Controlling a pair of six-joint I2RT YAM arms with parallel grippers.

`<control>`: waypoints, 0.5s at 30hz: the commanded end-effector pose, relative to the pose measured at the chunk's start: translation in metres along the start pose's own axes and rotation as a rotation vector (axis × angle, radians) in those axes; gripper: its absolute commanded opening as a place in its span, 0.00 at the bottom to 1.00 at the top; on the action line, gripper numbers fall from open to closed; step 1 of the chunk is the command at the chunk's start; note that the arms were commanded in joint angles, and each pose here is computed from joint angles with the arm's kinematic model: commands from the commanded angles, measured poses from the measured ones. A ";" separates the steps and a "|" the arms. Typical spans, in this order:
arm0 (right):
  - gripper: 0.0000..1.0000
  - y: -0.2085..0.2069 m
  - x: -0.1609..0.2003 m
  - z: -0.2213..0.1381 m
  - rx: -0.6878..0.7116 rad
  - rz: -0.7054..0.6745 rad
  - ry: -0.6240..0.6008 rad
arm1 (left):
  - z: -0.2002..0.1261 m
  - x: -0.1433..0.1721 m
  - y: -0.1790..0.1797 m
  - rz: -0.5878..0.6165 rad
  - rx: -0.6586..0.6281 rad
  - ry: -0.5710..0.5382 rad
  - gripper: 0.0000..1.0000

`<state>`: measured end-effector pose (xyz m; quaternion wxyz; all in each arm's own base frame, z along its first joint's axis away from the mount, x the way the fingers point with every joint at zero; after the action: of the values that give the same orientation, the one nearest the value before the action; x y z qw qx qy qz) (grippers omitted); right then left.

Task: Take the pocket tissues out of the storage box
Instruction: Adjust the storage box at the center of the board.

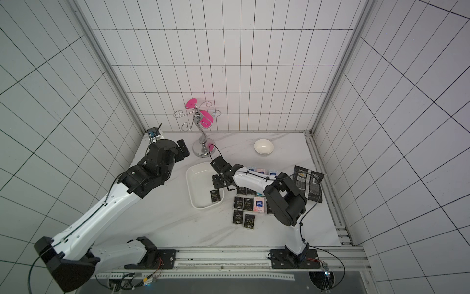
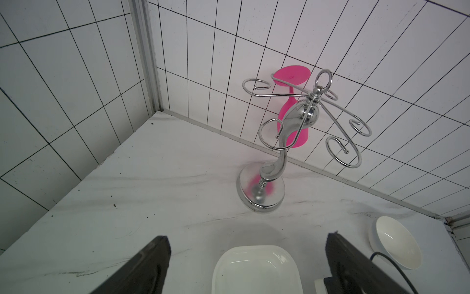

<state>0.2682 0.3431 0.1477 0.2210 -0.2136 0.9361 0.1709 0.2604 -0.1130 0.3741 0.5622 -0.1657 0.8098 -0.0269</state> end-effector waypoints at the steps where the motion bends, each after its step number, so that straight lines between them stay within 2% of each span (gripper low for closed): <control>1: 0.04 0.017 -0.021 -0.022 -0.086 -0.145 -0.116 | -0.008 -0.012 0.003 -0.005 -0.007 -0.028 0.99; 3: 0.05 0.020 -0.024 -0.021 -0.093 -0.218 -0.113 | -0.009 -0.013 0.004 -0.006 -0.009 -0.029 0.99; 8: 0.08 0.025 -0.022 -0.008 -0.103 -0.363 0.035 | -0.012 -0.016 0.006 -0.006 -0.012 -0.038 0.98; 11: 0.08 0.025 -0.018 0.000 -0.093 -0.411 0.119 | -0.013 -0.017 0.007 -0.005 -0.014 -0.041 0.99; 15: 0.12 0.025 -0.016 0.007 -0.102 -0.443 0.156 | -0.013 -0.017 0.008 -0.003 -0.016 -0.041 0.98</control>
<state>0.2789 0.3707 0.1600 0.2076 -0.3974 0.8801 0.1565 0.2559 -0.1079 0.3802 0.5661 -0.1674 0.8069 -0.0195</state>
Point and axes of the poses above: each gripper's point midway between its finger pads, its own z axis out along the fingers, its own y axis along the line the jaws close on, x = y × z, the point moved 9 cm from there along -z, back along the fingers, and after that the axes turned 2 degrees about z, right-handed, at the moved point
